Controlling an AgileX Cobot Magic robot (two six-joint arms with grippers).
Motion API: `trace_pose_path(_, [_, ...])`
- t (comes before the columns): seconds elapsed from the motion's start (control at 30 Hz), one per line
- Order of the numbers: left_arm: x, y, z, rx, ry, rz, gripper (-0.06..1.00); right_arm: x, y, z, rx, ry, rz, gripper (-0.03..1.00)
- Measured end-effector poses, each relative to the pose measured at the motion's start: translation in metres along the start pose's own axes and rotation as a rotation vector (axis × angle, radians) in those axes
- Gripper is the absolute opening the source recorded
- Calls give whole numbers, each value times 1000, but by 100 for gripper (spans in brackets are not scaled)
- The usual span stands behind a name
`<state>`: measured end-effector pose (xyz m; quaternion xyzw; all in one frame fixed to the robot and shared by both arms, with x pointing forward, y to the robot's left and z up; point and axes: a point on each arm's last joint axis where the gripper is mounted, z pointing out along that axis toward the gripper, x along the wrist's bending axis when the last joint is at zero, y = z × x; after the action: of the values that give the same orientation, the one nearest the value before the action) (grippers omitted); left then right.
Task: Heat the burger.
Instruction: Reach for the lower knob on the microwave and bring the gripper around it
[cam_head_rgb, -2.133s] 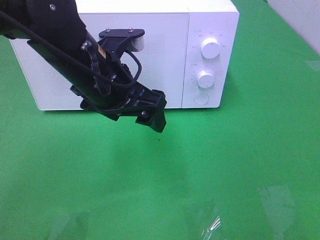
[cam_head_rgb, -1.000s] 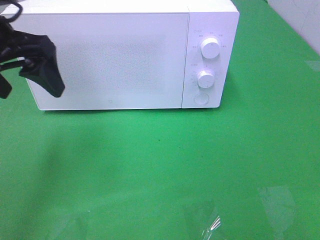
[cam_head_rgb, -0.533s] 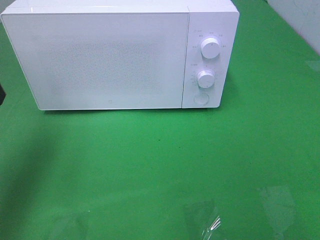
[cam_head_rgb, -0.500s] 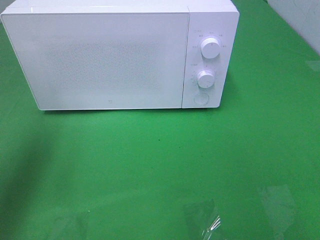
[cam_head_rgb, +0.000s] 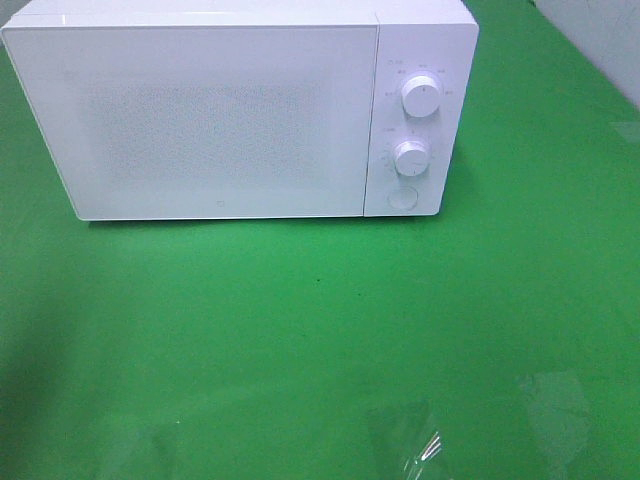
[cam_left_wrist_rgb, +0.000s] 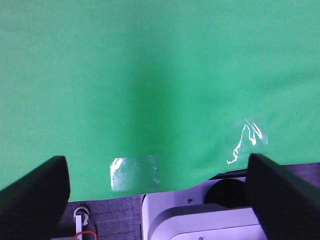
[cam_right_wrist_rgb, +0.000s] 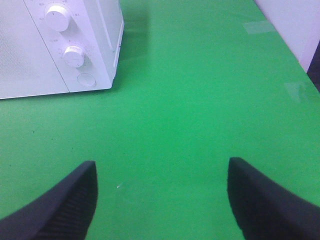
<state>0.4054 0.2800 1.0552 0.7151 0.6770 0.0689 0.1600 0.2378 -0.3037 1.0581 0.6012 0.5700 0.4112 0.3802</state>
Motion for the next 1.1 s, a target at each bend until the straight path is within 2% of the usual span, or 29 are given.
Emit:
trace_pose_path(0.13, [0, -26, -7, -75, 0, 37, 87, 0, 0, 0, 0, 0, 0, 69])
trace_pose_path(0.4, [1, -66, -8, -153, 0, 56, 87, 0, 0, 0, 0, 0, 0, 69])
trace_pose_path(0.5, [1, -82, -18, -253, 0, 68, 87, 0, 0, 0, 0, 0, 0, 69])
trace_pose_path(0.53, [1, -82, -18, -253, 0, 68, 87, 0, 0, 0, 0, 0, 0, 69])
trace_pose_path(0.57, [0, -89, -24, -309, 0, 76, 87, 0, 0, 0, 0, 0, 0, 69])
trace_pose_path(0.6, [0, -89, -24, -309, 0, 76, 87, 0, 0, 0, 0, 0, 0, 69])
trace_pose_path(0.67, [0, -102, -33, -393, 0, 86, 87, 0, 0, 0, 0, 0, 0, 69])
trace_pose_path(0.83, [-1, -113, -36, -429, -7, 91, 87, 0, 0, 0, 0, 0, 0, 69])
trace_pose_path(0.87, [-2, -120, -40, -475, -21, 90, 87, 0, 0, 0, 0, 0, 0, 69])
trace_pose_path(0.97, [-4, -126, -43, -517, -43, 89, 87, 0, 0, 0, 0, 0, 0, 69])
trace_pose_path(1.03, [-7, -139, -50, -607, -70, 96, 87, 0, 0, 0, 0, 0, 0, 69])
trace_pose_path(1.07, [-7, -139, -50, -607, -70, 96, 87, 0, 0, 0, 0, 0, 0, 69])
trace_pose_path(1.1, [-7, -145, -53, -649, -75, 101, 87, 0, 0, 0, 0, 0, 0, 69])
